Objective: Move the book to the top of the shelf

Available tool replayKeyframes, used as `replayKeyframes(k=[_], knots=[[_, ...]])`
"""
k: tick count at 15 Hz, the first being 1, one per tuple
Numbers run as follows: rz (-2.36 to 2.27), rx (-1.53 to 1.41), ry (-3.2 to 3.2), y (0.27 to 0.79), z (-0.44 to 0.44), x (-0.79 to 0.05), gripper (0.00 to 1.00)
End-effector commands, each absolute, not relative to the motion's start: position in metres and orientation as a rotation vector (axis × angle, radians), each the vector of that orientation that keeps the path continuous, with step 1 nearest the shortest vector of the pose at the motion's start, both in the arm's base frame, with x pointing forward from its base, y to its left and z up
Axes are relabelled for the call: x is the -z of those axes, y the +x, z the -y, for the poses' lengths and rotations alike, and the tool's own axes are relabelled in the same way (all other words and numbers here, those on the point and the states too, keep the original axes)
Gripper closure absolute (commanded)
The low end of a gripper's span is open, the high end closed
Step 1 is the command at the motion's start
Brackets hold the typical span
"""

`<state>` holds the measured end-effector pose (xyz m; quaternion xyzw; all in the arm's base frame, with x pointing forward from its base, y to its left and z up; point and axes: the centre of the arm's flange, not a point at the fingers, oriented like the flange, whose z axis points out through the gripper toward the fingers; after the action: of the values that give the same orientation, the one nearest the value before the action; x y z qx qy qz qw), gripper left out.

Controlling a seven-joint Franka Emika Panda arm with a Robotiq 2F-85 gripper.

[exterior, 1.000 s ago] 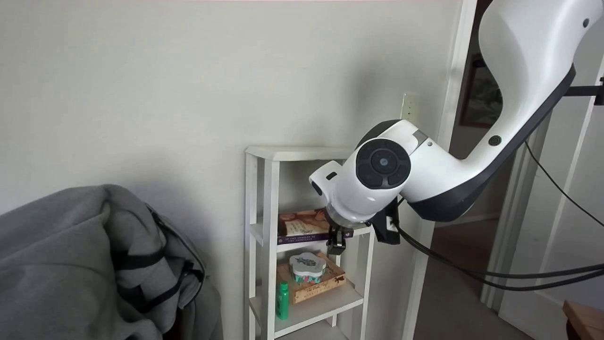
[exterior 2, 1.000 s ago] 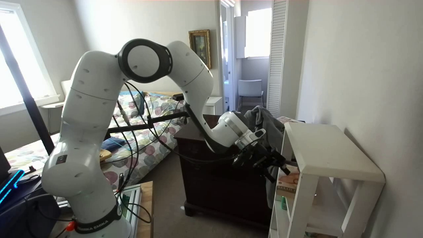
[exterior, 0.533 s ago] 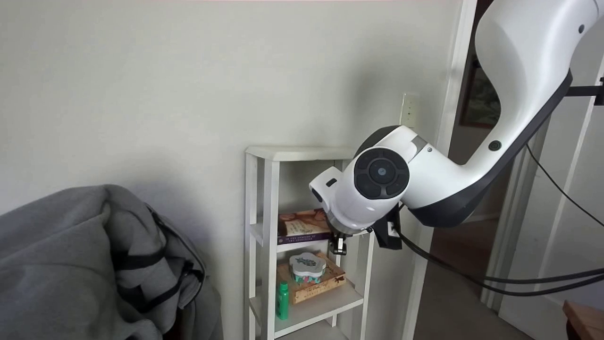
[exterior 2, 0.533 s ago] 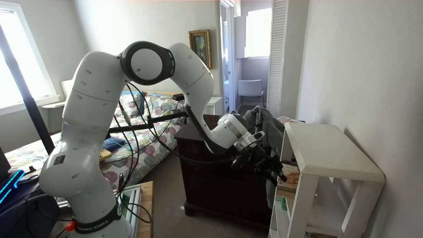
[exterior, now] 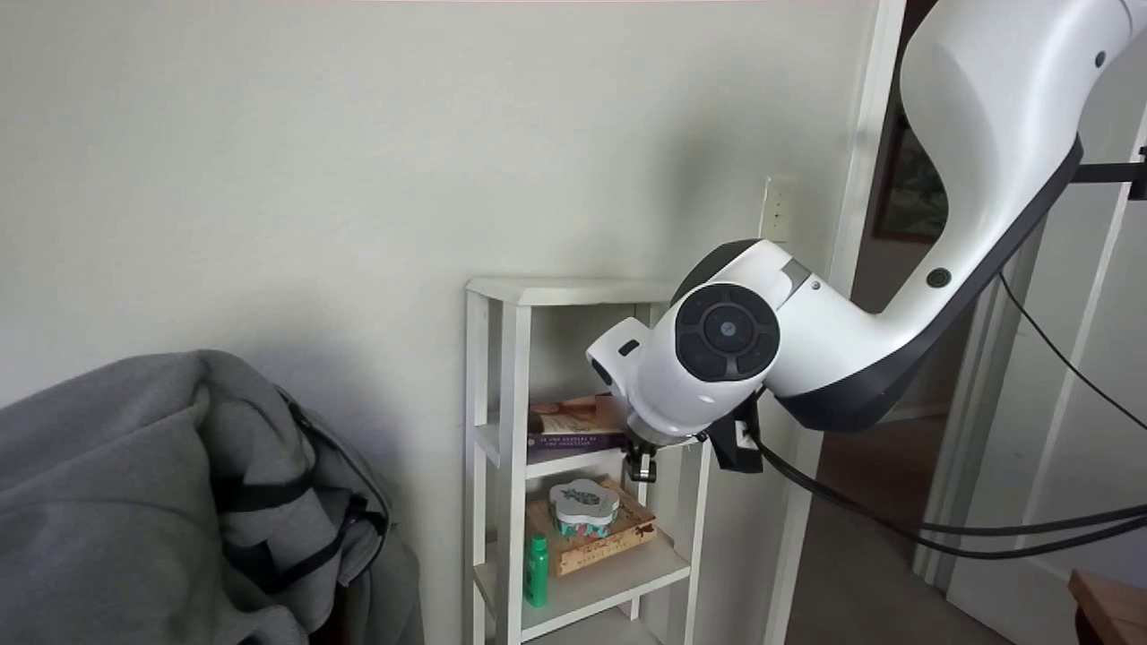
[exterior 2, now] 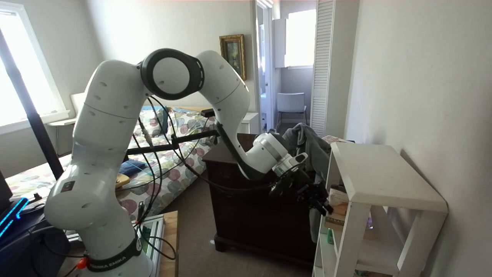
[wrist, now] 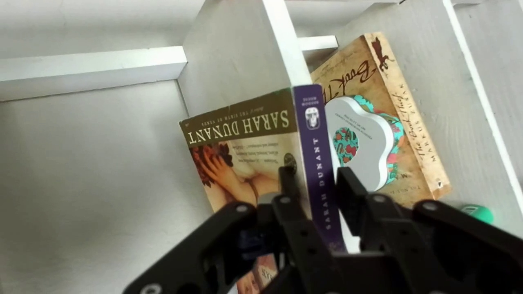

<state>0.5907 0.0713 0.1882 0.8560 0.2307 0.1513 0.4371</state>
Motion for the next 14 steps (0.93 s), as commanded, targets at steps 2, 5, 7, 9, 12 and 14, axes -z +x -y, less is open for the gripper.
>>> replayKeyframes(k=[2,5,7,9,12,14], knots=[[-0.578,-0.405,2.141,0.587,-0.074,-0.202,0.9],[-0.573,-0.41,2.177,0.579,-0.075,-0.222,0.9],[-0.582,-0.421,2.209,0.572,-0.076,-0.234,0.9],[-0.585,-0.437,2.246,0.567,-0.076,-0.242,0.9],[-0.577,-0.455,2.31,0.563,-0.075,-0.249,0.9],[-0.573,-0.475,2.369,0.561,-0.076,-0.254,0.9]])
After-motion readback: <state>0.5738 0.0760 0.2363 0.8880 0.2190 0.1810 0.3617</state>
